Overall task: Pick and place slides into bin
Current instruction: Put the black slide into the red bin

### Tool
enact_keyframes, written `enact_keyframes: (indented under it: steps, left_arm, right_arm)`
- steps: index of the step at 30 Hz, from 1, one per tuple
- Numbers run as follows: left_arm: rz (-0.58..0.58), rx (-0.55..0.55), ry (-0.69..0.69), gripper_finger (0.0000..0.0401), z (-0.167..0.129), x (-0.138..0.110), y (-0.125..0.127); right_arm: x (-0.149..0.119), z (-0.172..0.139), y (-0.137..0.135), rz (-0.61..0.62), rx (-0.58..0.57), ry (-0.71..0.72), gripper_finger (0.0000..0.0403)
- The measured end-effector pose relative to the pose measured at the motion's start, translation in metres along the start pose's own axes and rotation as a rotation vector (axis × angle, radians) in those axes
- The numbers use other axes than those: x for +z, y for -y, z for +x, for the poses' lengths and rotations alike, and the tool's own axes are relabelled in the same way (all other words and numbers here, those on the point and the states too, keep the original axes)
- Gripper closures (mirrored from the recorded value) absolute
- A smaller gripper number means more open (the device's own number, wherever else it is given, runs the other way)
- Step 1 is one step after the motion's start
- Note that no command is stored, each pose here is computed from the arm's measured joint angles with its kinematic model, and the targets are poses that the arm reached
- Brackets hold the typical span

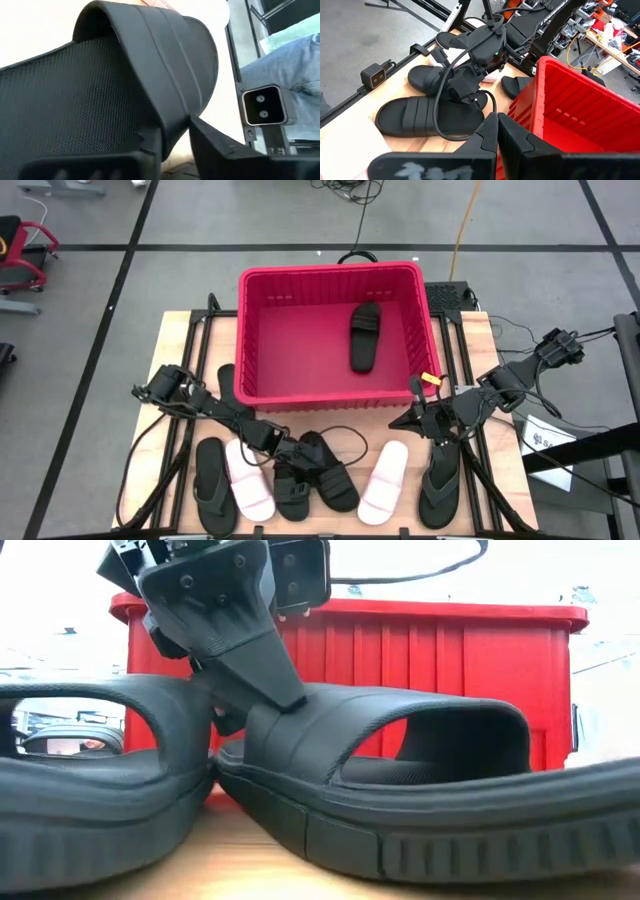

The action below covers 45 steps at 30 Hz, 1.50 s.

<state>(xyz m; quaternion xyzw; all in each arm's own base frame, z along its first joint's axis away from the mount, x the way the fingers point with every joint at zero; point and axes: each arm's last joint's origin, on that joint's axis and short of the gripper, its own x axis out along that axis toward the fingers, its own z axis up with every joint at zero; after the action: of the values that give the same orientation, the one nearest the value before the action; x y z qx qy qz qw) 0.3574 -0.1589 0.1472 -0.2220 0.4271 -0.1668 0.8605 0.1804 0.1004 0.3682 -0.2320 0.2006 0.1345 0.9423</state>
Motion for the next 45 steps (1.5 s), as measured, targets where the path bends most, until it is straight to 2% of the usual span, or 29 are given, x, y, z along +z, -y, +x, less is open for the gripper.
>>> enact_keyframes:
  steps: [3,11,17,23,28,33,36,40,45]
  left_arm:
    - [-0.002,-0.009,0.002,0.0386,0.0,0.0,0.001]
    - [-0.02,-0.074,0.062,0.0397,-0.008,0.01,0.009]
    - [-0.052,-0.134,0.17,0.0399,-0.046,0.028,0.03]
    - [-0.122,-0.148,0.364,0.04,-0.101,0.045,0.056]
    - [-0.128,-0.037,0.662,0.04,-0.151,0.052,0.076]
    - [-0.043,0.199,1.009,0.04,-0.185,0.06,0.089]
    - [0.014,0.322,1.154,0.0401,-0.197,0.066,0.093]
    - [0.078,0.43,1.238,0.0401,-0.201,0.073,0.091]
    - [0.238,0.509,1.308,0.0401,-0.212,0.08,0.092]
  right_arm:
    - [0.0,0.0,0.0,0.0,0.0,0.0,0.0403]
    - [0.0,0.0,0.0,0.0,0.0,0.0,0.0403]
    - [0.0,0.0,0.0,-0.006,0.0,0.0,0.0403]
    - [-0.002,-0.002,-0.003,-0.023,0.023,-0.02,0.0403]
    - [0.0,-0.007,-0.011,-0.028,0.056,-0.001,0.0403]
    - [0.002,-0.007,-0.018,-0.028,0.08,0.011,0.0403]
    - [0.005,-0.004,-0.018,-0.02,0.064,0.027,0.0403]
    - [0.009,0.005,-0.015,0.006,-0.078,0.084,0.0403]
    - [0.007,0.02,-0.01,0.091,-0.297,0.245,0.0403]
